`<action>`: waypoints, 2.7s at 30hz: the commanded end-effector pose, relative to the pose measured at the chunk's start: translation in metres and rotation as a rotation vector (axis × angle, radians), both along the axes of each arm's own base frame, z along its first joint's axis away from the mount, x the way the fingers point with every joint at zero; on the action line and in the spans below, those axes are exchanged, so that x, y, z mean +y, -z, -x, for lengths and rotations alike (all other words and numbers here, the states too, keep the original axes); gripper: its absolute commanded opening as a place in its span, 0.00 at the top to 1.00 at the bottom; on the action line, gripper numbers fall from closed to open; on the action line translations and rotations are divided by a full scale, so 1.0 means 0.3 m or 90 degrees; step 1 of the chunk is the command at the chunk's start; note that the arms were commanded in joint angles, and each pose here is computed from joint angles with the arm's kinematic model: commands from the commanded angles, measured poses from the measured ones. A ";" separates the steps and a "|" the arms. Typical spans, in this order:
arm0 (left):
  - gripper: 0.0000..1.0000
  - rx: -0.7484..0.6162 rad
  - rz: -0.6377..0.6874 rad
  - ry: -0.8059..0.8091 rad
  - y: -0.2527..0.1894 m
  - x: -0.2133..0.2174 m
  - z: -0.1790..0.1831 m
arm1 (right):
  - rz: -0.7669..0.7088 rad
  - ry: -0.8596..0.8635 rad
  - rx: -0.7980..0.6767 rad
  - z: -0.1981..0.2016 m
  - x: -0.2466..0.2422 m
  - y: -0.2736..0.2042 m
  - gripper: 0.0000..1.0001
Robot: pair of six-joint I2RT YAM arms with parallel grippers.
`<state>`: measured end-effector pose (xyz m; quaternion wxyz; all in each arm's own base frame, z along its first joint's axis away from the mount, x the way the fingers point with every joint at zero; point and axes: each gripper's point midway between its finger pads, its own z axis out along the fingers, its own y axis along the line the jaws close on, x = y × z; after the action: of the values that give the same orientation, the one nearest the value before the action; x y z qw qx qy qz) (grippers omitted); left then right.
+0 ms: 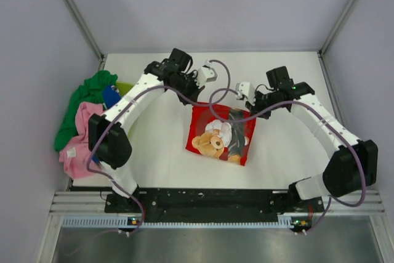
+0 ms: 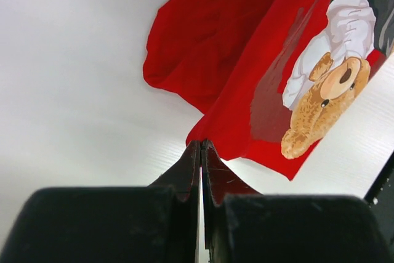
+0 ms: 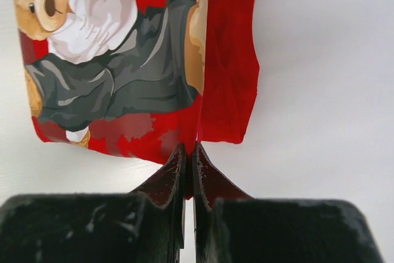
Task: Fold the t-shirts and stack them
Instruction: Fold the long partially folded tshirt into a neat square, then put the neatly folded tshirt into the corner of the board with the right arm
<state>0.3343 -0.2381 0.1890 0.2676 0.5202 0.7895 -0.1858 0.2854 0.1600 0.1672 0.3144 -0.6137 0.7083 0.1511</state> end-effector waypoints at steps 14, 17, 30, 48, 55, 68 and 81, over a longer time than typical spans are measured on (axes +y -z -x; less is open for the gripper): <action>1.00 -0.027 -0.037 -0.051 0.193 -0.098 -0.328 | 0.023 0.222 0.095 -0.265 -0.148 0.222 0.97; 0.83 -0.044 -0.037 -0.074 0.231 -0.111 -0.385 | 0.036 0.272 0.107 -0.313 -0.170 0.286 0.86; 0.67 -0.067 0.014 -0.105 0.041 -0.095 -0.324 | -0.134 0.647 0.152 -0.450 -0.159 0.092 0.68; 0.76 0.155 -0.174 0.122 0.557 -0.025 0.305 | -0.271 0.779 0.403 -0.271 -0.048 0.421 0.89; 0.72 0.167 -0.120 0.140 0.469 -0.066 0.334 | -0.237 0.760 0.349 -0.351 -0.082 0.331 0.78; 0.50 0.147 0.030 -0.033 0.249 0.049 0.145 | -0.255 0.760 0.435 -0.116 -0.066 0.361 0.31; 0.49 0.099 0.034 -0.126 0.204 0.212 0.075 | -0.343 0.748 0.584 -0.169 0.014 0.491 1.00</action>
<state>0.3088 -0.1767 0.1030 0.1926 0.4130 0.8610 -0.2258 0.3228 0.1685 0.0200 0.1462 0.0680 0.9227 0.3503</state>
